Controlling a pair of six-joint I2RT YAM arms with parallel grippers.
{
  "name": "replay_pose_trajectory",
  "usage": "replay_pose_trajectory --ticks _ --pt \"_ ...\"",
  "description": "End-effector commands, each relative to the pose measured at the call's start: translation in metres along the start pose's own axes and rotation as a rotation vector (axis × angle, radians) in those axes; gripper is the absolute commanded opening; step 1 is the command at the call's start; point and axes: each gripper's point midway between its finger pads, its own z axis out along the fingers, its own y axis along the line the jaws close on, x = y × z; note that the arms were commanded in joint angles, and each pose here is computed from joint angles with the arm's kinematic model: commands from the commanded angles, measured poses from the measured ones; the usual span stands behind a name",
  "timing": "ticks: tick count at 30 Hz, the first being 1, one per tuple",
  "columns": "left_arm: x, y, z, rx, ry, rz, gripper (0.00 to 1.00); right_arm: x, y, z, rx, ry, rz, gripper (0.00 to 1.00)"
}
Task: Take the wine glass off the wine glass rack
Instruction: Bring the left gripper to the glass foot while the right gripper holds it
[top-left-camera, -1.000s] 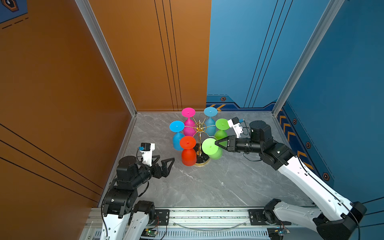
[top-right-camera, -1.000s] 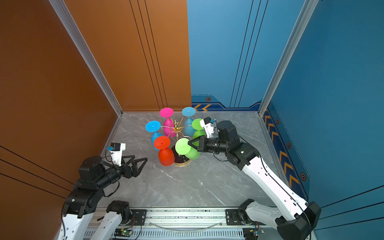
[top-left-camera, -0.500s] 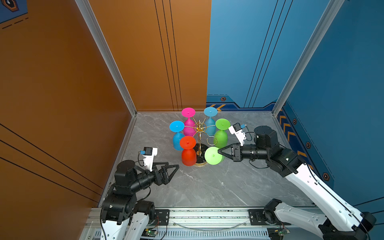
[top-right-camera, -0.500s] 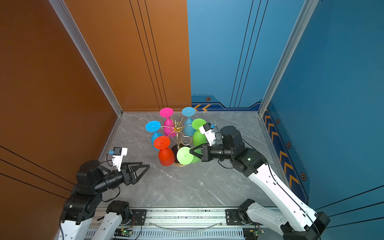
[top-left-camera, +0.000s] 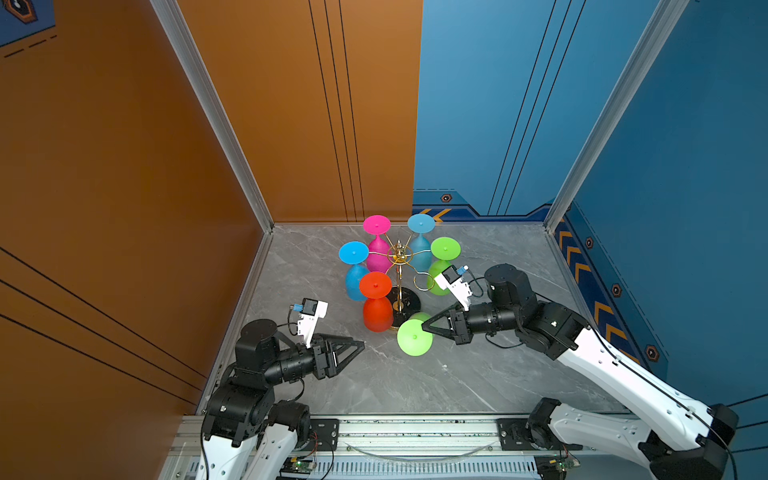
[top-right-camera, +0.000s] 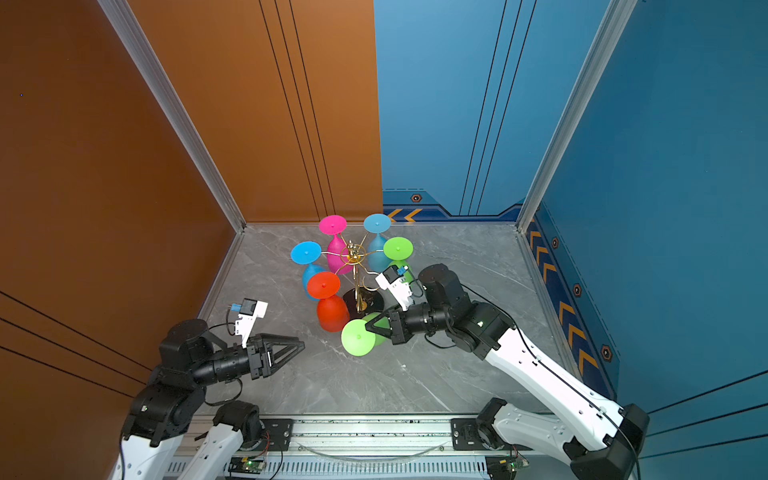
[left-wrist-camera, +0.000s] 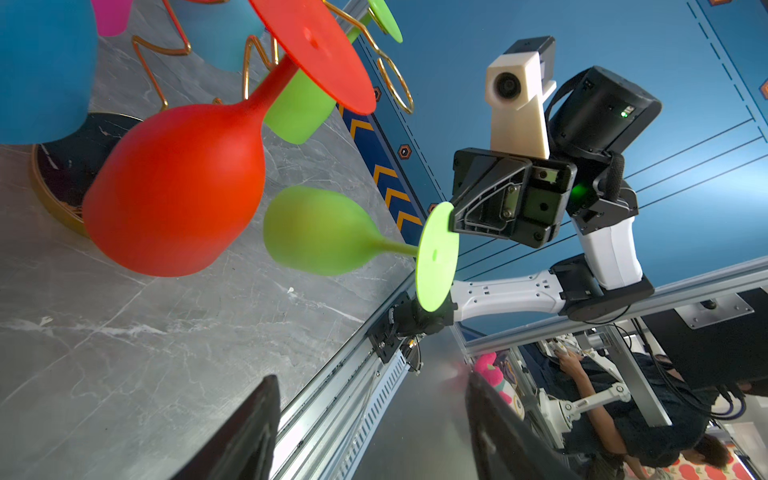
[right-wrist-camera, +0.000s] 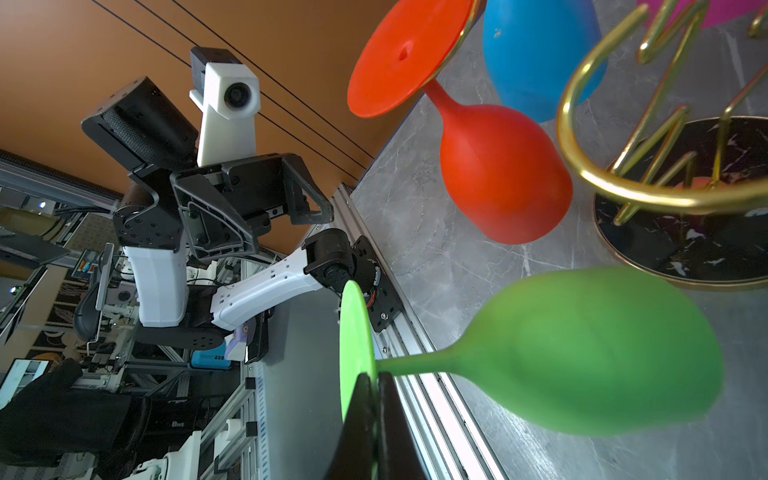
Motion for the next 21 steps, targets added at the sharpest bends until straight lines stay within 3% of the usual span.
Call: replay_pose_trajectory --ticks 1,9,21 --pt "-0.001 -0.007 0.006 0.040 0.017 0.019 0.69 -0.006 0.010 0.005 -0.049 -0.022 -0.058 0.00" --pt "0.005 -0.012 0.035 0.055 0.082 0.076 0.61 -0.007 0.016 0.012 -0.076 -0.023 -0.069 0.00" --pt "0.010 -0.030 0.077 0.107 0.135 0.150 0.36 -0.003 0.016 0.017 -0.103 -0.011 -0.058 0.00"
